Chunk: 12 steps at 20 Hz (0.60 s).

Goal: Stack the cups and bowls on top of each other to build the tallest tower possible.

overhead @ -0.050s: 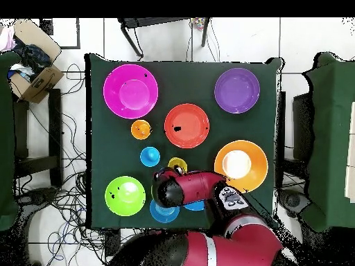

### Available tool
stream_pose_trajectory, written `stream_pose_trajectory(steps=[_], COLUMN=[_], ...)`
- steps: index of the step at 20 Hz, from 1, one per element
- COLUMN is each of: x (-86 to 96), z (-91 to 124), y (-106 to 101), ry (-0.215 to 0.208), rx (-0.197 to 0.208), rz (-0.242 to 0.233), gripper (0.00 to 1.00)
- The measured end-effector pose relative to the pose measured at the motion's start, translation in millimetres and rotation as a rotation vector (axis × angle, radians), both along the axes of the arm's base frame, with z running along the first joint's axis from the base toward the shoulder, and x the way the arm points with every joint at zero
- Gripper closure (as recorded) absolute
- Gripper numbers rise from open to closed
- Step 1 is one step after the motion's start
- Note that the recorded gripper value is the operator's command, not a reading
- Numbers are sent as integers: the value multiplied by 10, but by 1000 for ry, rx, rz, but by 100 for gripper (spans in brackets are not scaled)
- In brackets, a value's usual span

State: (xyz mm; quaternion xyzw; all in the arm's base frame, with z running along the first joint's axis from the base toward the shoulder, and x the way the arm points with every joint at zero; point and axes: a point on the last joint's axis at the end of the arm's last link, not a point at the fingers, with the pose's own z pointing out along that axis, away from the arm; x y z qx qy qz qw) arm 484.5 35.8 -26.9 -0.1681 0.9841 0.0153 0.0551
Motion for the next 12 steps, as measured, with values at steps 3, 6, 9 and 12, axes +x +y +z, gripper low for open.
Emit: stream_pose_trajectory(steps=[3,6,9,12], x=[18,-1,36,145], z=[11,11,66,212], y=[-19,-48,-89,-174], ry=[-6,-8,-23,-53], rx=[-5,-11,-17,-24], rz=[3,17,23,11], gripper=[100,100,100,100])
